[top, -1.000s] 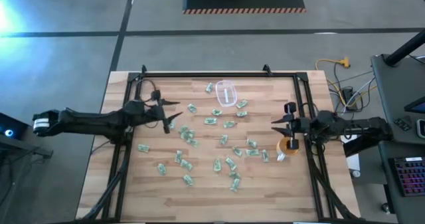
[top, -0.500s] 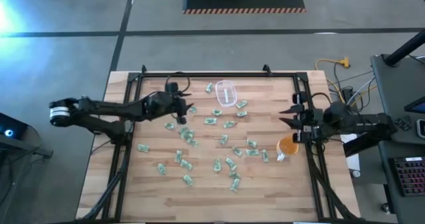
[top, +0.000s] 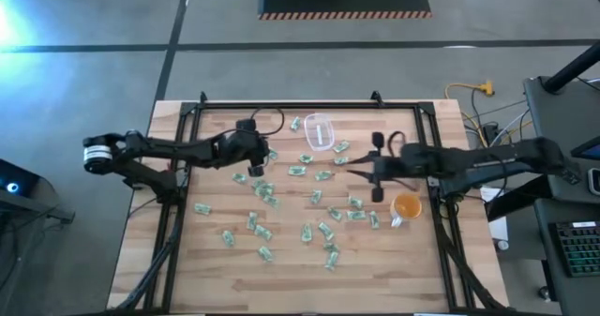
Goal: Pick and place Stevia / Truvia into bins
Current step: Put the green stevia packet into the transparent bin
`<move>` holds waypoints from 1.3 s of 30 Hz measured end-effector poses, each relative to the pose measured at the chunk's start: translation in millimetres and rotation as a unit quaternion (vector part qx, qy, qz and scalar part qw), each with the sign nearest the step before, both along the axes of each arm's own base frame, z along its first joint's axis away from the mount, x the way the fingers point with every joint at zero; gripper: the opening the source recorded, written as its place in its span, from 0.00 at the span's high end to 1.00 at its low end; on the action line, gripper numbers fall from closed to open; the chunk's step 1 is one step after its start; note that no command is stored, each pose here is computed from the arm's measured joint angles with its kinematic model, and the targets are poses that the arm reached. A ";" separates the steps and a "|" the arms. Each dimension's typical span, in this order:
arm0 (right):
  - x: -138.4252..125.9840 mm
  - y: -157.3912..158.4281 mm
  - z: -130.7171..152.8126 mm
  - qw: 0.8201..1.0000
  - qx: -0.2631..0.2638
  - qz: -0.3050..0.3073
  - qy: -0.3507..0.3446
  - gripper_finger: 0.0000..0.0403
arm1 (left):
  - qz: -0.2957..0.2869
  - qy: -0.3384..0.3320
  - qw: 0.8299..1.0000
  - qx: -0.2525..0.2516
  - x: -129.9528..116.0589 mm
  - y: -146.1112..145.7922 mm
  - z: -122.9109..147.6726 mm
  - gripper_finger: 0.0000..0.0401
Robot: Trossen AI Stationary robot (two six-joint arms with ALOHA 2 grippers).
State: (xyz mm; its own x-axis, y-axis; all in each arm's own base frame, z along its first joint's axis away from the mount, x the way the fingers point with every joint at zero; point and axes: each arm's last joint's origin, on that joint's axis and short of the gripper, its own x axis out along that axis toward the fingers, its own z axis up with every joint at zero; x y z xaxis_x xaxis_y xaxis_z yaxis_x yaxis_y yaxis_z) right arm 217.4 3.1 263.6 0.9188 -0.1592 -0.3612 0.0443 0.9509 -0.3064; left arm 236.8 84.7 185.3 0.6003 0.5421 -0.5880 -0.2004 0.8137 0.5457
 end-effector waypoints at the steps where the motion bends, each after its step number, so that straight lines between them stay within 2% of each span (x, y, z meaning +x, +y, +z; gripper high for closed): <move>1: 6.4 -0.1 -1.0 1.000 0.000 -0.007 0.025 0.80 | 0.003 0.009 1.000 -0.004 -0.8 2.0 -1.2 0.54; 4: 23.0 0.6 -0.4 0.997 0.002 -0.009 0.075 0.80 | 0.013 0.017 1.000 -0.012 -1.4 11.6 1.2 0.54; 9: 37.3 1.3 -4.3 0.995 -0.008 -0.004 0.101 0.80 | -0.052 -0.010 0.997 -0.063 0.3 30.4 14.4 0.54; 11: 37.3 0.9 -3.8 0.995 -0.012 -0.003 0.100 0.80 | -0.061 -0.023 0.996 -0.064 3.6 39.5 21.7 0.54; 14: 33.5 -0.3 -0.7 0.996 -0.012 -0.005 0.093 0.80 | -0.049 -0.027 0.996 -0.063 13.0 54.6 27.0 0.54; 19: 22.5 -0.5 11.9 0.998 0.002 -0.012 0.061 0.80 | -0.020 -0.031 0.996 -0.077 42.3 89.6 26.7 0.54; 24: 8.9 -1.0 13.7 0.997 0.027 -0.024 0.061 0.80 | -0.001 -0.013 0.986 -0.165 72.4 129.9 13.9 0.54; 29: -2.8 -1.3 5.3 0.995 0.040 -0.032 0.086 0.80 | 0.039 0.015 0.976 -0.214 91.6 161.3 -0.7 0.54; 35: -13.3 -1.7 2.1 0.996 0.038 -0.031 0.080 0.80 | 0.031 -0.011 0.968 -0.250 108.6 175.3 -7.6 0.54; 39: -18.1 -1.9 5.3 0.996 0.044 -0.033 0.066 0.80 | 0.036 -0.004 0.965 -0.259 111.0 177.2 -16.3 0.54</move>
State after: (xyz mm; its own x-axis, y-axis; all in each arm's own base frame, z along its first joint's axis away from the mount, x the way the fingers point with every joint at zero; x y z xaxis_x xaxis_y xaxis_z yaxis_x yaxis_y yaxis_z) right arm 199.4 1.2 268.8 0.8508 -0.1791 -0.4941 0.0716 0.9708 -0.2288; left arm 347.8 261.8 168.9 0.5768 0.2177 -0.7874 -0.2697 0.9605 0.0680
